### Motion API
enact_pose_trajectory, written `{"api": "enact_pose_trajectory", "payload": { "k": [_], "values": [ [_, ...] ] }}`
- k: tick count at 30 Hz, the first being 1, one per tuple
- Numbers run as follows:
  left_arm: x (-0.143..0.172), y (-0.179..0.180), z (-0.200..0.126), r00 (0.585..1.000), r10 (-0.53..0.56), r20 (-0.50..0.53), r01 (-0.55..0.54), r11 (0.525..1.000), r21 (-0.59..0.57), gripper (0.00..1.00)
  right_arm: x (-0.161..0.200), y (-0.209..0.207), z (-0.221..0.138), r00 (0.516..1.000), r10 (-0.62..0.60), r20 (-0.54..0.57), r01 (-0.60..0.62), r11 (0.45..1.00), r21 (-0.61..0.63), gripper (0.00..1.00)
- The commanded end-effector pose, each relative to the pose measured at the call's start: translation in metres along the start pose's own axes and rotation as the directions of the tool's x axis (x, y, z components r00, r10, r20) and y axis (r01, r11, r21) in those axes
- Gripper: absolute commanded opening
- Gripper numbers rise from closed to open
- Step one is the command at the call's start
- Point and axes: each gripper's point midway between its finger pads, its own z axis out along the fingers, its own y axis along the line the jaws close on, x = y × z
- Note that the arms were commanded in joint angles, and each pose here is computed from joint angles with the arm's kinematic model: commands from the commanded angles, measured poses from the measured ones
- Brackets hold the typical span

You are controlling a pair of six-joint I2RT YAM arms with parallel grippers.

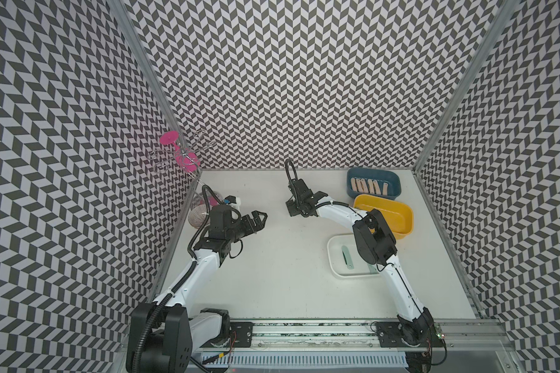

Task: Place the fruit knives into the storage box by color
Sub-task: Pick up the fruit knife from the center of the board.

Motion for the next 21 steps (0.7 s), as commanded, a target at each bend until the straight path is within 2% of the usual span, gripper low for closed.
{"api": "enact_pose_trajectory", "payload": {
  "k": [1,5,11,14,21],
  "values": [
    [-0.001,0.0,0.001,1.0,0.003,0.006,-0.003,1.0,0.013,1.0,0.01,0.001,0.015,1.0,-0.023,-0.003,0.023,0.999,0.024,0.61],
    [0.0,0.001,0.002,1.0,0.0,0.004,0.0,1.0,0.015,1.0,0.024,0.002,0.025,0.999,-0.032,-0.036,0.033,0.999,0.025,0.51],
    [0.001,-0.001,0.001,1.0,-0.005,0.003,0.005,1.0,0.021,1.0,0.033,0.0,0.03,0.997,-0.03,-0.069,0.033,0.999,0.034,0.26],
    [0.0,-0.002,0.0,1.0,-0.007,0.008,0.007,1.0,0.025,1.0,0.026,0.002,0.023,0.998,-0.027,-0.065,0.028,0.999,0.023,0.2],
    [-0.001,-0.005,-0.001,1.0,-0.013,0.009,0.013,0.999,0.036,1.0,-0.014,0.01,-0.02,1.0,0.011,0.025,-0.01,0.999,-0.032,0.18]
  ]
}}
